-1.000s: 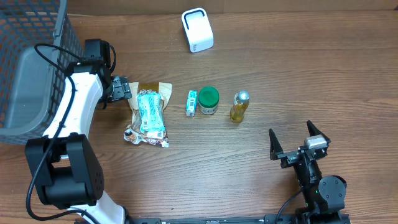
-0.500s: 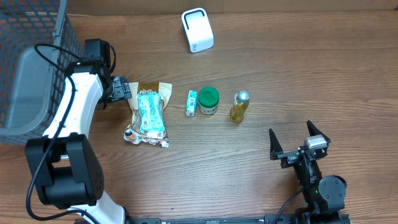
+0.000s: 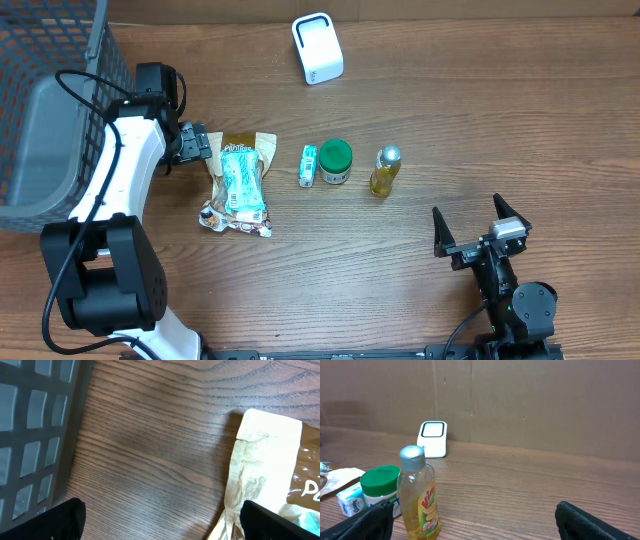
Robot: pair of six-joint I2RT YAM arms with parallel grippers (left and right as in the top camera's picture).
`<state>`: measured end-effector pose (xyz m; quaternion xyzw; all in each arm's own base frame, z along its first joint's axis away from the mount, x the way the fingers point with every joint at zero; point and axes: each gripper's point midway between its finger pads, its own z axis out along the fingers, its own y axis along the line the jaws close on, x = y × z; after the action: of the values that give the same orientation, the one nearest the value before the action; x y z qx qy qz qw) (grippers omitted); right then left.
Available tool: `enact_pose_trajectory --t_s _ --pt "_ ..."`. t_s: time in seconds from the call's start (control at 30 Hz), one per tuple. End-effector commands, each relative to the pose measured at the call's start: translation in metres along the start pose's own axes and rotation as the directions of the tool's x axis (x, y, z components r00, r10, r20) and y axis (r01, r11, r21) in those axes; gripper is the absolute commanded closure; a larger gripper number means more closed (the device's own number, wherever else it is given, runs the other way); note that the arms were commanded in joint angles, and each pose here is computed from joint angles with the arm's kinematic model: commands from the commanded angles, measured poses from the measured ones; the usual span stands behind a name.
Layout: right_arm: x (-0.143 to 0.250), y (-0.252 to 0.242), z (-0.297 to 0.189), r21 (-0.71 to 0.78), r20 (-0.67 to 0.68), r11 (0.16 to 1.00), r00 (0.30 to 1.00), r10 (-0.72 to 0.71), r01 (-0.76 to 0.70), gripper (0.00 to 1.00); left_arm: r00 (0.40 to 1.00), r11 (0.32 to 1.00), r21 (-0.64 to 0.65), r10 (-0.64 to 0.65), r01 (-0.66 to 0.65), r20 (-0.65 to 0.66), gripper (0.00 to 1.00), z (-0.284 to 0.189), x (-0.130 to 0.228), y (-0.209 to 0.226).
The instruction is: Scan the item barcode
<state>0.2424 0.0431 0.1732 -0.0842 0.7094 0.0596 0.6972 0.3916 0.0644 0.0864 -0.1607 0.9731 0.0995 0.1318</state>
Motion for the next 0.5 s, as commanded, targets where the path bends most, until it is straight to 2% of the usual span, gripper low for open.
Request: enact_pose_trajectory --t_s 0.0,0.47 --pt "0.0024 -0.0015 0.0002 0.008 0.001 1.0 1.0 -0.001 0.001 0.0 1.0 1.0 -0.019 -0.001 0.001 0.012 0.0 -0.0012 -0.0034 0.0045" --pt "0.0025 -0.0015 0.0002 0.008 0.0 1.0 1.0 -0.001 0.001 0.0 1.0 1.0 -0.019 -0.001 0.001 0.012 0.01 -0.0012 -0.0034 0.0045"
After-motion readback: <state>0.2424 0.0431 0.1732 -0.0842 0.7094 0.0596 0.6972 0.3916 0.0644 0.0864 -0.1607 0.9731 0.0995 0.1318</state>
